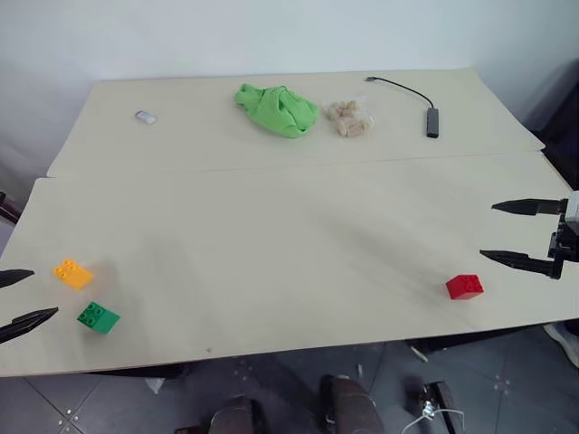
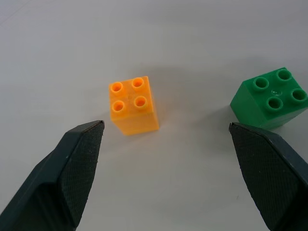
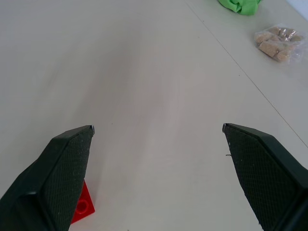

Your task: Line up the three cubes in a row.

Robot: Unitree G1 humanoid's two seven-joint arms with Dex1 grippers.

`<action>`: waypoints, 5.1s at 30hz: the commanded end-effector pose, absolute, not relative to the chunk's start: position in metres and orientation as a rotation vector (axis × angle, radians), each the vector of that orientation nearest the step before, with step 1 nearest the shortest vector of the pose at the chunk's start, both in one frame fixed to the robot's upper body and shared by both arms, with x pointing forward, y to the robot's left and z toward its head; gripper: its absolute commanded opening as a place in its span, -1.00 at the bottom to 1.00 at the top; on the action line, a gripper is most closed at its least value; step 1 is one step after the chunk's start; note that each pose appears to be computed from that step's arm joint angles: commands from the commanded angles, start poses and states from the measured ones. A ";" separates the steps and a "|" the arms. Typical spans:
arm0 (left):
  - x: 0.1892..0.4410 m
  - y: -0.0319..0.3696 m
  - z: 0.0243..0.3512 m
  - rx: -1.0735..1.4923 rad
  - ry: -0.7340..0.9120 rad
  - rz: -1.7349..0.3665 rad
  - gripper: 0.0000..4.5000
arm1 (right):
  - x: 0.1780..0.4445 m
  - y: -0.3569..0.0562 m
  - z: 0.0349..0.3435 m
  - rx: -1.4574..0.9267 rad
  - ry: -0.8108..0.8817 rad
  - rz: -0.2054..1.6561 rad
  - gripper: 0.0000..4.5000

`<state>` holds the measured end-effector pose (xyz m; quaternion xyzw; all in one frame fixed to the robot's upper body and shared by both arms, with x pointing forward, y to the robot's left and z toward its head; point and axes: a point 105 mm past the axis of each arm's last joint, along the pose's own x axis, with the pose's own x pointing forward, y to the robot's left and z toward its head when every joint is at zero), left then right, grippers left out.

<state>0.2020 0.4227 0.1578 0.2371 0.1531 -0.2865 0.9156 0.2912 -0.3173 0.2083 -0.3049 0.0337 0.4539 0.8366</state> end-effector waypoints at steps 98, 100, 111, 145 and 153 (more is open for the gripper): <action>0.233 0.273 0.195 0.265 -0.128 -0.633 1.00 | 0.309 -0.128 0.210 -0.666 -0.106 1.594 0.99; 0.222 0.297 0.196 0.237 -0.129 -0.534 1.00 | 0.292 -0.134 0.211 -0.565 -0.139 1.618 0.99; 0.114 0.392 0.129 0.059 0.202 -0.218 1.00 | 0.241 -0.127 0.148 -0.329 -0.365 1.571 0.99; 0.191 0.326 0.103 0.065 0.163 -0.435 -0.19 | 0.240 -0.110 0.147 -0.277 -0.347 1.600 1.00; 0.177 0.308 0.096 -0.091 0.070 -0.176 0.85 | 0.237 -0.108 0.140 -0.256 -0.323 1.612 1.00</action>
